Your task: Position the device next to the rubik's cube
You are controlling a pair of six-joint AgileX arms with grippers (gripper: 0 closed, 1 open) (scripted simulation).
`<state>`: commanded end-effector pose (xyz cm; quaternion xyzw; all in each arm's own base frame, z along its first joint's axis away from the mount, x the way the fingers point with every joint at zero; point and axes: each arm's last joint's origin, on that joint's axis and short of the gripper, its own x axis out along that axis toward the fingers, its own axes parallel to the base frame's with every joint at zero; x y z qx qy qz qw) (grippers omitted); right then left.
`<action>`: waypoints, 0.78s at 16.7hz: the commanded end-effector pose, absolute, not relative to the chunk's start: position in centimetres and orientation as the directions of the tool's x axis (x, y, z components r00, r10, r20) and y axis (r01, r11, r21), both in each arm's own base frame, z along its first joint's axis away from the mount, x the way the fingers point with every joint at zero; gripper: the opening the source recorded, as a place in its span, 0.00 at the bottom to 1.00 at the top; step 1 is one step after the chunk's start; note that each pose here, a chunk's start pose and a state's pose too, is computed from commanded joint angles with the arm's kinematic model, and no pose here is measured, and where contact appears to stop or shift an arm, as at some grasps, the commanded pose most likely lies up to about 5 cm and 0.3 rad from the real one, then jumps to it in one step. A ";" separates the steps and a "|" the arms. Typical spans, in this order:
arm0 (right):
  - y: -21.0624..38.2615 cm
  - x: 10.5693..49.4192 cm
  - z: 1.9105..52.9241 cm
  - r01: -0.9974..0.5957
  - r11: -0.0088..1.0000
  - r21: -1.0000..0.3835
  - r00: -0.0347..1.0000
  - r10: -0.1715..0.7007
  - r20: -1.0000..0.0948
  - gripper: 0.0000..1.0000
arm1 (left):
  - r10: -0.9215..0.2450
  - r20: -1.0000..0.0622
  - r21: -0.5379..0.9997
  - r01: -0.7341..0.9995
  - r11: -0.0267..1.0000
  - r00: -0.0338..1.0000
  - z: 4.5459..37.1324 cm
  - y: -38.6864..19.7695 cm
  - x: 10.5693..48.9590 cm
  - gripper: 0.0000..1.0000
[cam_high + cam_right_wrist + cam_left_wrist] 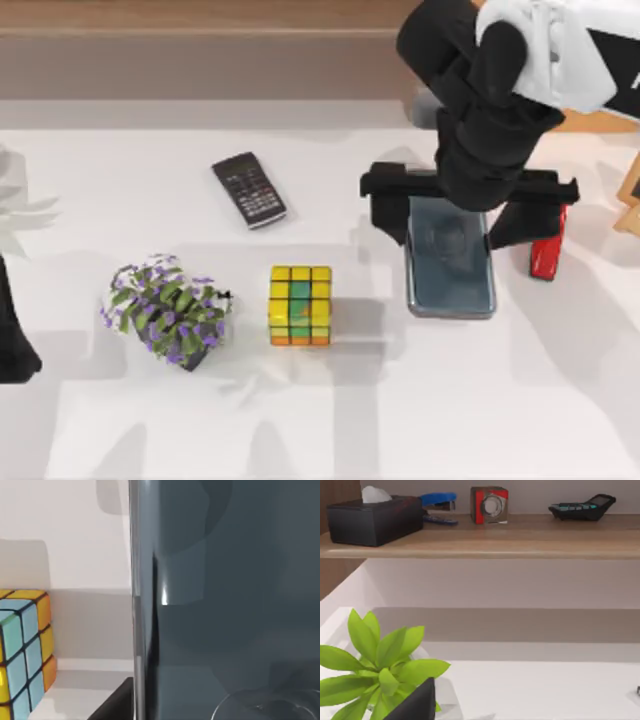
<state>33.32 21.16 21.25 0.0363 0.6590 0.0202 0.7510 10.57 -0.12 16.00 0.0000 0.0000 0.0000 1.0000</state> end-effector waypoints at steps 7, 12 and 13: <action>21.3 33.4 23.5 0.010 0.990 0.139 0.213 0.133 -0.968 0.00 | 0.000 0.000 0.000 0.000 1.000 1.000 16.0 -0.1 10.6 1.00; 21.3 33.4 24.5 0.001 0.986 0.169 0.254 0.163 -0.953 0.00 | 0.000 0.000 0.000 0.000 1.000 1.000 16.0 -0.1 10.6 1.00; 21.4 33.4 24.7 -0.001 0.985 0.173 0.260 0.168 -0.951 0.00 | 0.000 0.000 0.000 0.000 1.000 1.000 16.0 -0.1 10.6 1.00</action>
